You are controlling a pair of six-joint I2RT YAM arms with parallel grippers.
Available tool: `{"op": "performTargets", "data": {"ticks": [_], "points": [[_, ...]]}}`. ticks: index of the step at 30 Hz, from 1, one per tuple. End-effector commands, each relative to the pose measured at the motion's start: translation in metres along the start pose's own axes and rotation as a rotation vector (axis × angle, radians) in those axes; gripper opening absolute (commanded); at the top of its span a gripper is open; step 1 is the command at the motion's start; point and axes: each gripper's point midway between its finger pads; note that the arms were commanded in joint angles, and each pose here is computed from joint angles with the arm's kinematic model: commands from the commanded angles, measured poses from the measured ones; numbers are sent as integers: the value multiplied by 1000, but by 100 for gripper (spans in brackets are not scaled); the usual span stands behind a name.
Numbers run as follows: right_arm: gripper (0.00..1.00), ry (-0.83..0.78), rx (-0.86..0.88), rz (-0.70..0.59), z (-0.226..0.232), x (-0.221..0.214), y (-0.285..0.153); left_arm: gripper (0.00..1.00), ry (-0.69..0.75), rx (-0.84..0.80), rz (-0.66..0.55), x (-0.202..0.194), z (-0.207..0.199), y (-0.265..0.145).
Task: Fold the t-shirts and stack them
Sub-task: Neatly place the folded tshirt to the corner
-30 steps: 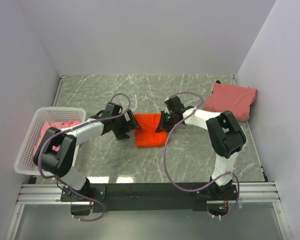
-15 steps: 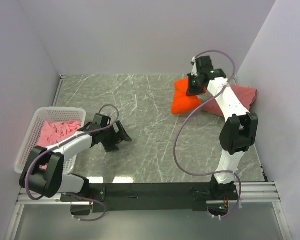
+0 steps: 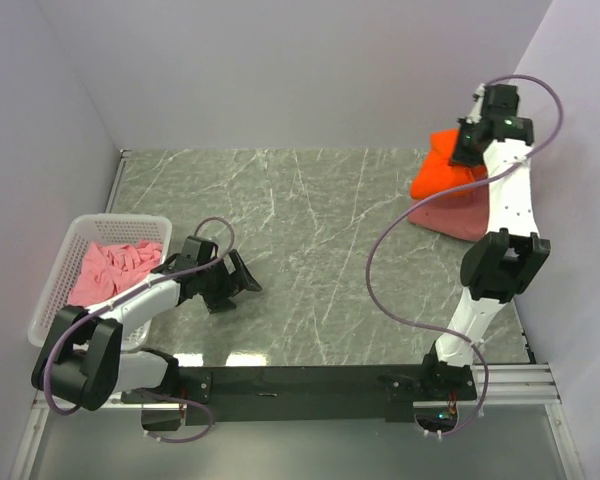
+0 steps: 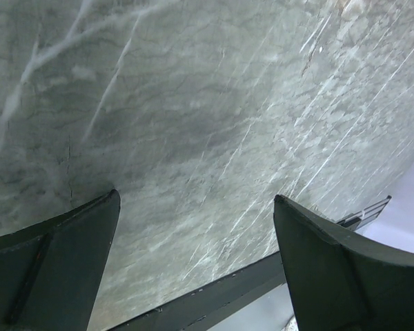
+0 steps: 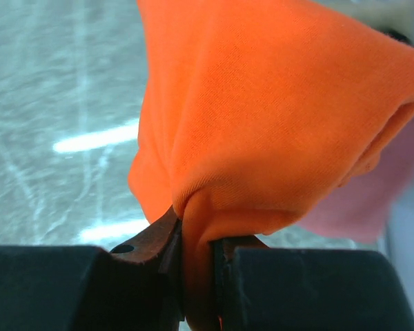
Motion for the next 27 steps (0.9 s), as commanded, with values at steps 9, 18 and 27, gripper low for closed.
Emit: {"op": "performTargets", "data": {"ticks": [9, 18, 27], "points": [[0, 128, -233, 17, -84, -35, 28, 99, -8, -5, -12, -2, 0, -7], [18, 202, -395, -127, -113, -10, 39, 99, -8, 19, -31, 1, 1, -14], [56, 197, -430, -128, -119, -13, 38, 99, 1, 31, -27, 3, 0, -16]]}}
Point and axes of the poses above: each gripper's point midway between its finger pads, its own y axis out along the fingers, its own z axis along the line the jaws close on, x = y × z, and after that the axes turned 6 degrees about y, right-handed
